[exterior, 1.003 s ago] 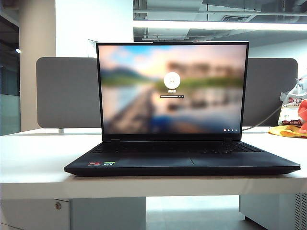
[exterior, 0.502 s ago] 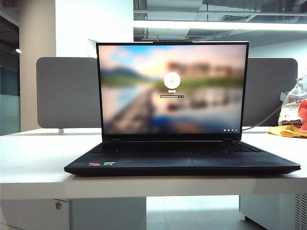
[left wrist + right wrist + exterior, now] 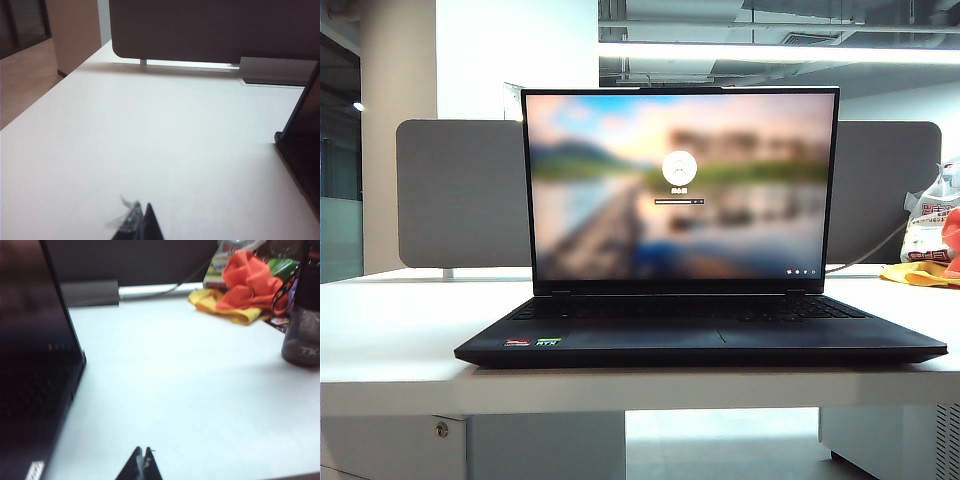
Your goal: Open the lid of the laptop and use the keypad to enter the password "123".
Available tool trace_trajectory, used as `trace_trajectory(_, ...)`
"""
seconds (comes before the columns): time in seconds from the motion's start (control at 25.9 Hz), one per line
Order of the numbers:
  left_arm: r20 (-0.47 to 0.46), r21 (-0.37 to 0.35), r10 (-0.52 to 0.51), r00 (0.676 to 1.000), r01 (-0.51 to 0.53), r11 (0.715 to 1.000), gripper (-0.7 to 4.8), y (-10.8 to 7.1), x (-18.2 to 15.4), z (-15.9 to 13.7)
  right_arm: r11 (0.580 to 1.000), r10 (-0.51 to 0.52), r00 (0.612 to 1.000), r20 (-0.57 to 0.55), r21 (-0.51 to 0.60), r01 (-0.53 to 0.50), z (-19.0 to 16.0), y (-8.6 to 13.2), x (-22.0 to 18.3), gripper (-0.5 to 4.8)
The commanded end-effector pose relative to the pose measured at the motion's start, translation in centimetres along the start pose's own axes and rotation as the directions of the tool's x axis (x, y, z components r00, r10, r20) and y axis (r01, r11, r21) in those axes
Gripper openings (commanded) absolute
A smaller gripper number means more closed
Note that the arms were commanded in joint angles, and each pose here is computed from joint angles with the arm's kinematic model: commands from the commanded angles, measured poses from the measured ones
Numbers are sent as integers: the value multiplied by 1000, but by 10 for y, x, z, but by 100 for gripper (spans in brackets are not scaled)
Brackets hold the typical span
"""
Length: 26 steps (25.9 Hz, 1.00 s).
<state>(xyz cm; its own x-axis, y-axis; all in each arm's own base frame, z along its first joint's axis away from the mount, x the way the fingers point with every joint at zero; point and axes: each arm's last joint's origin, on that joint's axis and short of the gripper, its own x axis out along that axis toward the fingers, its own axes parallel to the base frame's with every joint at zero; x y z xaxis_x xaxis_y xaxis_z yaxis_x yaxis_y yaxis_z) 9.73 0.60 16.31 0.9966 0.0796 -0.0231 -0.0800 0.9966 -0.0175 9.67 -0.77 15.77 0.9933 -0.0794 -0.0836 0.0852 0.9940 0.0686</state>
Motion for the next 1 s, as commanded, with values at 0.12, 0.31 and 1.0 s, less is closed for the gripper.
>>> trace_trajectory(0.12,6,3,-4,1000,4,1000,-4,0,0,1,997,6,1000,-17,-80,-7,-3,0,0,-1)
trace_trajectory(0.31,6,3,-4,1000,4,1000,-4,0,0,1,995,30,999,-25,-97,-33,-3,1,0,-1)
trace_trajectory(1.0,6,3,-4,1000,4,1000,-4,0,0,1,995,38,999,-10,-96,-39,-2,2,0,-1)
